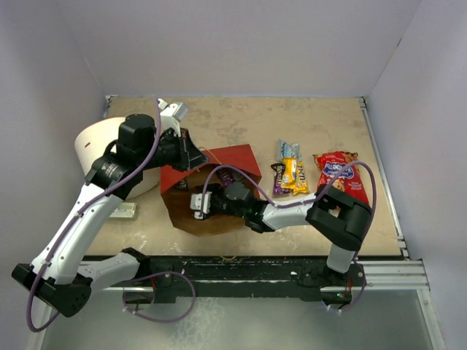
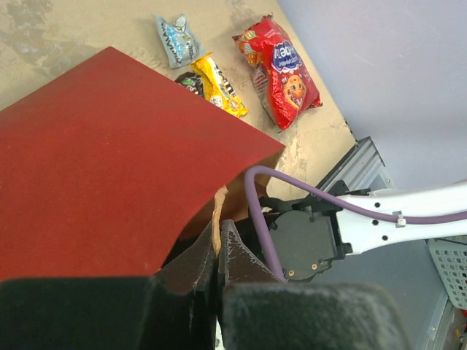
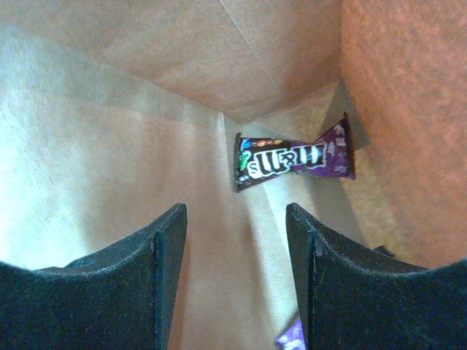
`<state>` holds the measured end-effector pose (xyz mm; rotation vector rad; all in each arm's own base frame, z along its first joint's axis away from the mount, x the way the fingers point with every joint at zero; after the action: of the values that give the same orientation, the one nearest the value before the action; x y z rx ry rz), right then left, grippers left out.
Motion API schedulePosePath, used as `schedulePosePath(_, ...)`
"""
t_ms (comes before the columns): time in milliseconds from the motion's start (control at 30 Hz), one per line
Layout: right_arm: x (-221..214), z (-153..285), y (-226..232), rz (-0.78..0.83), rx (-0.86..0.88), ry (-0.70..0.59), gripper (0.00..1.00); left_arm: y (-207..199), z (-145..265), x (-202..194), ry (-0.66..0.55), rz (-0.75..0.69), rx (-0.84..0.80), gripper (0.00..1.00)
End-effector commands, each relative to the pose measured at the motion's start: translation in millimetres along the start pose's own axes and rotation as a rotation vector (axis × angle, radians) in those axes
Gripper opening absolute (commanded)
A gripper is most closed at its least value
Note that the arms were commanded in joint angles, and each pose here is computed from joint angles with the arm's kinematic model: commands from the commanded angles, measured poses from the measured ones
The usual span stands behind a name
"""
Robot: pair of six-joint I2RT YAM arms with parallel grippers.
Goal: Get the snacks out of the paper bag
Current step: Take out the snack from the paper bag.
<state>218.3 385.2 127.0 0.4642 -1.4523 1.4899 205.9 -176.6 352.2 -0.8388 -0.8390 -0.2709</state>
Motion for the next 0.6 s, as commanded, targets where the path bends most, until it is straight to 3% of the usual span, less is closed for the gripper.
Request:
schedulePosePath(0,12.9,4.2,-10.7,0.281,0.054,-0.009,0.60,-0.3,2.2,7.0,-0.041,-0.009,0.013,0.00)
schedulePosePath(67,17.3,1.5,-16.1,0.382,0.085,0.001,0.60,-1.4,0.1,9.8,-0.036,0.004,0.012,0.00)
schedulePosePath(267,12.4,-11.0,-25.2,0.482,0.055,0.041,0.60,-10.7,-10.1,20.5,-0.015,0.044,-0.051,0.00)
schedulePosePath(367,5.8,-14.9,-36.3,0.562,-0.003,0.113,0.64,-13.4,-11.9,22.1,0.005,0.051,-0.068,0.00)
schedulePosePath(433,11.9,-20.6,-35.8,0.570,0.025,0.081,0.66,-14.1,-11.1,20.5,0.019,0.055,-0.071,0.00)
schedulePosePath(567,-1.1,-29.2,-35.3,0.678,0.056,0.138,0.71,-16.7,-6.6,17.4,0.031,0.049,-0.086,0.00)
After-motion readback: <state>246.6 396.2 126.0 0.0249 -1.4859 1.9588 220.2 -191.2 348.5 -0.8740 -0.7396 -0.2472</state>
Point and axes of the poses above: each gripper's point midway between its finger pads, its own z axis back along the fingers, its own y axis along the line the jaws close on, x = y × z, the point moved 6 cm from there along z, back along the fingers, and after that the axes turned 1 degree about z, right-handed, at the moved point
